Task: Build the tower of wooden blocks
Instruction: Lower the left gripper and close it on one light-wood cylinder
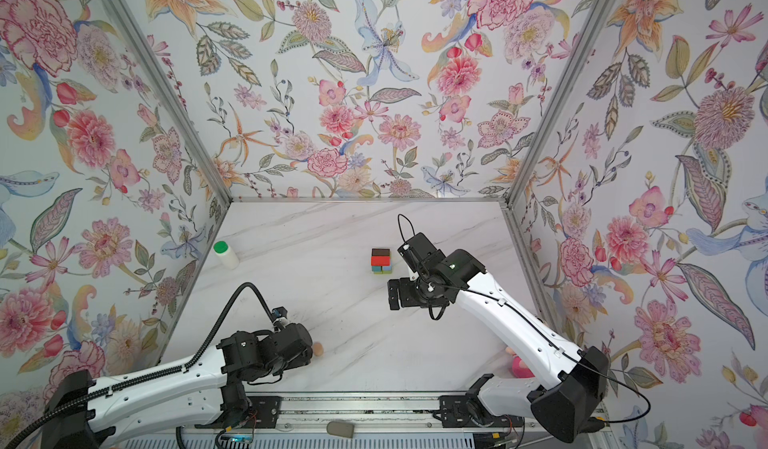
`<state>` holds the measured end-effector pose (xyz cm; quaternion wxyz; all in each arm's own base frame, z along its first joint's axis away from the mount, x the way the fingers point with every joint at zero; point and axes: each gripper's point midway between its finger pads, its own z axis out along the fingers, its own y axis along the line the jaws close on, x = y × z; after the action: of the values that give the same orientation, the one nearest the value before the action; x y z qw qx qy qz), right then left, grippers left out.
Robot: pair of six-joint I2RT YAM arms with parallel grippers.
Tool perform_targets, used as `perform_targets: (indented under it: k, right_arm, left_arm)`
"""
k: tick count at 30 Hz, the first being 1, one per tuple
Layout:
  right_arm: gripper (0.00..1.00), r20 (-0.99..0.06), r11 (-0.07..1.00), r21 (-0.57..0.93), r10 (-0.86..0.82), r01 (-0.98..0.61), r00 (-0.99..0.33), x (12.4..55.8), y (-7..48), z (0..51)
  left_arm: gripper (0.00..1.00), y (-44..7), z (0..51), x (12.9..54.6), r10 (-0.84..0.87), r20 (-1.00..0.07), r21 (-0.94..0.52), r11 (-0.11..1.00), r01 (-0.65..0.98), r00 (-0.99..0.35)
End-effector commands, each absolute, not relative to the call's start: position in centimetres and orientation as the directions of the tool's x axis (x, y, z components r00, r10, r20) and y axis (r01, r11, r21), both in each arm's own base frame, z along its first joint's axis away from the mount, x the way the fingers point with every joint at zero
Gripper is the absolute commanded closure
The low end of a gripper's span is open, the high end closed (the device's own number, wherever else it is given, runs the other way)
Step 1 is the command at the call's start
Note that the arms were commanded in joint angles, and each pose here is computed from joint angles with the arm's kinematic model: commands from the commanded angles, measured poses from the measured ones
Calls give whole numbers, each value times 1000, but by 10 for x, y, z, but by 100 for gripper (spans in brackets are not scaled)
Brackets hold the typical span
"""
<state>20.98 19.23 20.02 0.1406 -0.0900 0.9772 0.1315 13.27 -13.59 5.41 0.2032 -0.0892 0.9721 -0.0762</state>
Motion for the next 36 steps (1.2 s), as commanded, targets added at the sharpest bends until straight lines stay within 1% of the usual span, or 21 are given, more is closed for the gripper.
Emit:
perform_targets:
  k: [1, 19, 36]
  right_arm:
    - [1, -296, 947, 239, -139, -214, -945, 212, 195, 200]
    - [1, -292, 950, 246, -114, -190, -950, 210, 192, 199]
    - [1, -282, 952, 244, -110, -182, -953, 212, 190, 196]
  left_arm:
    - [30, -130, 48, 128, -189, -368, -165, 977, -137, -910]
    - [36, -128, 36, 141, -144, -360, -116, 987, -109, -922]
    - [39, -129, 35, 151, -117, -356, -108, 991, -84, -927]
